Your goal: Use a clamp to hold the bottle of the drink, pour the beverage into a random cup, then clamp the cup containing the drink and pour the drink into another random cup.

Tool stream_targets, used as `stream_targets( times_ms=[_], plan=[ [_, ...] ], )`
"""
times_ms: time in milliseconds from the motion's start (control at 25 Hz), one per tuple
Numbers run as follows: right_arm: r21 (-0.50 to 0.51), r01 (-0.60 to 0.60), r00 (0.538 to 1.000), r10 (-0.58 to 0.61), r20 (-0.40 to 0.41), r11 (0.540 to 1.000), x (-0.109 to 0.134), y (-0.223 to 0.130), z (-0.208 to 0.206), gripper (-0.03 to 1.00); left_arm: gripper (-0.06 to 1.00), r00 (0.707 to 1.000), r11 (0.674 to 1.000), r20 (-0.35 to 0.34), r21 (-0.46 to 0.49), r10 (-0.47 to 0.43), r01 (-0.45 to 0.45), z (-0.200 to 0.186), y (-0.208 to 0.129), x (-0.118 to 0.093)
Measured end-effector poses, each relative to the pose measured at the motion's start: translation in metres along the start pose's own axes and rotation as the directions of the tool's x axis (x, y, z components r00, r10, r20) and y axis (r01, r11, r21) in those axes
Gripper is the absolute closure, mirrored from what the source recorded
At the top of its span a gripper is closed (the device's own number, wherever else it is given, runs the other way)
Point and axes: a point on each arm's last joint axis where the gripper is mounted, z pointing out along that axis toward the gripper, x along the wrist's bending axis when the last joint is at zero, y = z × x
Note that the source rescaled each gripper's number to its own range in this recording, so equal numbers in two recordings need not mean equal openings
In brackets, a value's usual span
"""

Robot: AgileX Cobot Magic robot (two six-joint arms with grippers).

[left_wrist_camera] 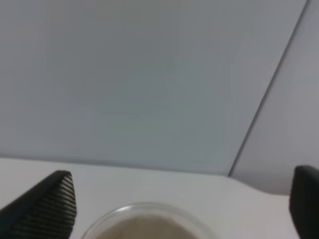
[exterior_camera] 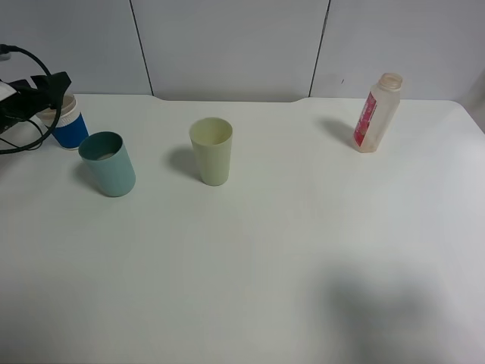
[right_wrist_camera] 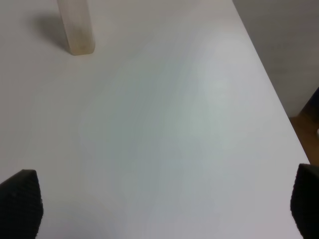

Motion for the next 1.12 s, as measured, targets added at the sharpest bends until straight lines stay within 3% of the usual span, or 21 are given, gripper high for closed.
stream_targets(
  times_ms=[200,320,360,400,640,880,1120],
  plan=[
    [0.0,0.0,1.0,0.0,0.0,1.0,0.0,0.0,0.0,-0.03,0.31,1.0,0.999,-0.007,-0.032,0.008,-0.009,-0.014,0.019,-0.012],
    [0.0,0.0,1.0,0.0,0.0,1.0,0.0,0.0,0.0,-0.03,0.14,1.0,0.998,-0.001,-0.068,-0.003,0.003,-0.028,0.037,-0.024],
    [0.0,0.0,1.0,0.0,0.0,1.0,0.0,0.0,0.0,-0.03,0.14,1.0,0.998,-0.001,-0.068,-0.003,0.003,-0.028,0.037,-0.024],
    [0.0,0.0,1.0,0.0,0.0,1.0,0.0,0.0,0.0,-0.03,0.03,1.0,0.995,0.002,-0.094,-0.027,0.028,-0.038,0.048,-0.032],
    [0.0,0.0,1.0,0.0,0.0,1.0,0.0,0.0,0.0,-0.03,0.01,1.0,0.991,-0.001,-0.134,-0.019,0.019,-0.055,0.068,-0.045],
    [0.0,0.0,1.0,0.0,0.0,1.0,0.0,0.0,0.0,-0.03,0.01,0.998,0.988,-0.063,-0.156,-0.03,0.02,-0.077,0.082,-0.055],
    [0.0,0.0,1.0,0.0,0.0,1.0,0.0,0.0,0.0,-0.03,0.01,0.991,0.963,-0.122,-0.268,-0.055,0.021,-0.097,0.107,-0.077]
  ],
)
